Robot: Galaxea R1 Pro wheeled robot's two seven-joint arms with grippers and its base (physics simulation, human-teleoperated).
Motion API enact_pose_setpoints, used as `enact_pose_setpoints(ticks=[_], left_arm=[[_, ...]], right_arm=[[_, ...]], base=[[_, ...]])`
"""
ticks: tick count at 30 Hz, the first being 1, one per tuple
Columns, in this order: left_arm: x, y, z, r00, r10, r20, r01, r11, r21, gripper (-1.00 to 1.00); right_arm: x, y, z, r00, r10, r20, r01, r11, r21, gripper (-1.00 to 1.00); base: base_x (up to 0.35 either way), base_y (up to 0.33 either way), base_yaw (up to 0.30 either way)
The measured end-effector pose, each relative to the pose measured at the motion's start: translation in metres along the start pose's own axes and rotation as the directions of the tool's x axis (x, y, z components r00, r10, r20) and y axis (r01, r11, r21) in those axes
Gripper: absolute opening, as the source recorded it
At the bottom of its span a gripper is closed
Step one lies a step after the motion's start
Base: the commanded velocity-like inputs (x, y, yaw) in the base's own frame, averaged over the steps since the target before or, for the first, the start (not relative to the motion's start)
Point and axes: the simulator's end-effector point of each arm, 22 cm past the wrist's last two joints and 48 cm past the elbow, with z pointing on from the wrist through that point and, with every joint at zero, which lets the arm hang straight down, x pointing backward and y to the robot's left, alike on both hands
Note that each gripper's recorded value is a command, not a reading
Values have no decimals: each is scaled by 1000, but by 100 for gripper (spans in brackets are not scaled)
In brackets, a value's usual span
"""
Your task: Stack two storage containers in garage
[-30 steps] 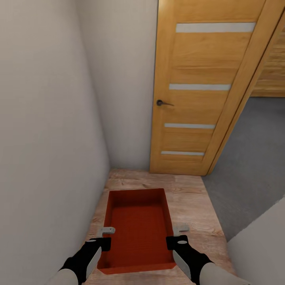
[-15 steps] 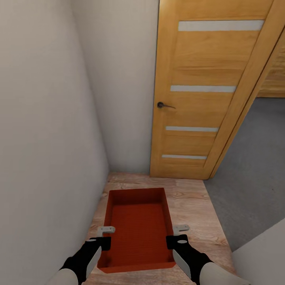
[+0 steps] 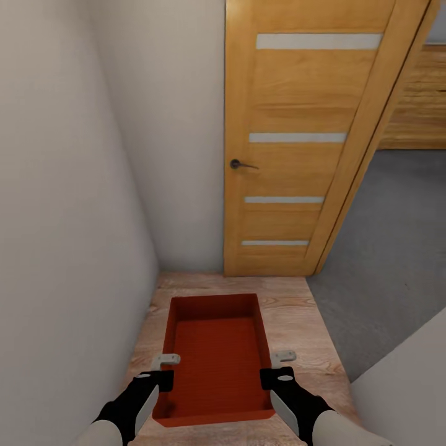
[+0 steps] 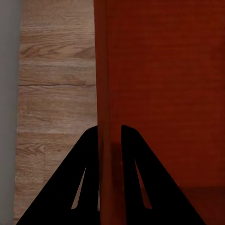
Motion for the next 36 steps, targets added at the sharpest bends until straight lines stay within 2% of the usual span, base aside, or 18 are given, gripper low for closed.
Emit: enact_pose_setpoints(ticks=[30, 36], left_arm=[[0, -1, 0, 1000, 1, -2, -1, 1000, -1, -100], [1, -1, 0, 1000, 5, -4, -5, 1000, -1, -100]], right_arm=[[1, -1, 0, 1000, 1, -2, -1, 1000, -2, -100], [2, -1, 0, 1000, 1, -5, -1, 1000, -3, -100]], base=[[1, 0, -286], [173, 91, -89]])
